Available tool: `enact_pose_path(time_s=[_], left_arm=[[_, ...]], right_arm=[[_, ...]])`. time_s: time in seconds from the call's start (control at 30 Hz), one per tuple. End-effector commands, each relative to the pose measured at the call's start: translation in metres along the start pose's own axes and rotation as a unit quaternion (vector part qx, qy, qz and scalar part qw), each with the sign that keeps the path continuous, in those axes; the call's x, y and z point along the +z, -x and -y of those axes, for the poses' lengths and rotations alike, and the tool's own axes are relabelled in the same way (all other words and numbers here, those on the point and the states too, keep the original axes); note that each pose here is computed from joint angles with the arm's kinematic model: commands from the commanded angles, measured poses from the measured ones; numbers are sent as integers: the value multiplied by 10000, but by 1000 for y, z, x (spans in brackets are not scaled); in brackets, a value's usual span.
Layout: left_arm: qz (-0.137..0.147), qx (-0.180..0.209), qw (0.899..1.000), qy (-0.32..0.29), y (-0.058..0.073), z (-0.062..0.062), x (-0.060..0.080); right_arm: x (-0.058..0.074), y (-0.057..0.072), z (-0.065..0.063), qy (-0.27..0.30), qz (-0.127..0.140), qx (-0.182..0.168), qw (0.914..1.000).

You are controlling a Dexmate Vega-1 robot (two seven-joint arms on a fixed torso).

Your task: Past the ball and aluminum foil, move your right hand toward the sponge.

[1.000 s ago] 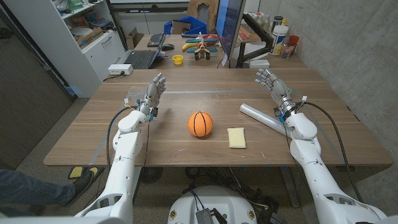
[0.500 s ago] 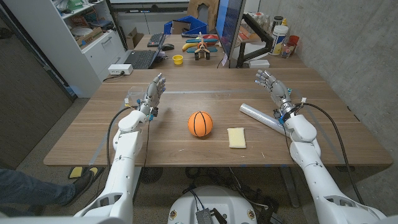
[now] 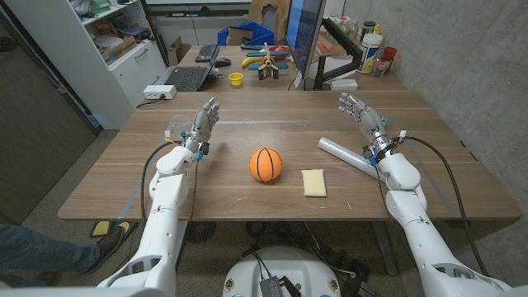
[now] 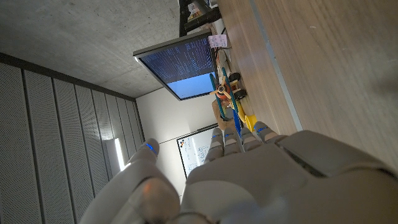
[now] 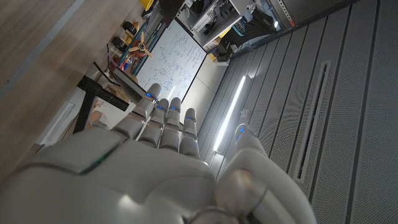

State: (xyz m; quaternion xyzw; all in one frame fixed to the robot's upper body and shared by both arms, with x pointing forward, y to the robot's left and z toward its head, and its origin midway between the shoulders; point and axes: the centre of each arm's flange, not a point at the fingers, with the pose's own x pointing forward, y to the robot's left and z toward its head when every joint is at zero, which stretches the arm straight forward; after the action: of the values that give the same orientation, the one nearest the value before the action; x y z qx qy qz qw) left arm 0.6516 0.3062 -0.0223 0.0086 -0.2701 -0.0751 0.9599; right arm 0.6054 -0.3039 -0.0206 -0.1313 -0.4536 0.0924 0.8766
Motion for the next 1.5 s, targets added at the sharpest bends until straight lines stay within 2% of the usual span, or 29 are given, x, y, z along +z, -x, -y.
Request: enact_pose_path(time_s=[0.03,0.33,0.63,1.5], left_arm=[[-4,-45,10000,-18,-2,1,1],[-1,-55,10000,-18,-3,1,2],[-4,-46,10000,-73,-4,2,2],[-20,-57,10000,-73,-7,3,1]], right_arm=[[8,5,-3,270,113,62,9996],[15,9,-5,513,176,116,9985],[14,10,-7,621,262,49,9977],[24,17,-10,1113,546,69,9923]])
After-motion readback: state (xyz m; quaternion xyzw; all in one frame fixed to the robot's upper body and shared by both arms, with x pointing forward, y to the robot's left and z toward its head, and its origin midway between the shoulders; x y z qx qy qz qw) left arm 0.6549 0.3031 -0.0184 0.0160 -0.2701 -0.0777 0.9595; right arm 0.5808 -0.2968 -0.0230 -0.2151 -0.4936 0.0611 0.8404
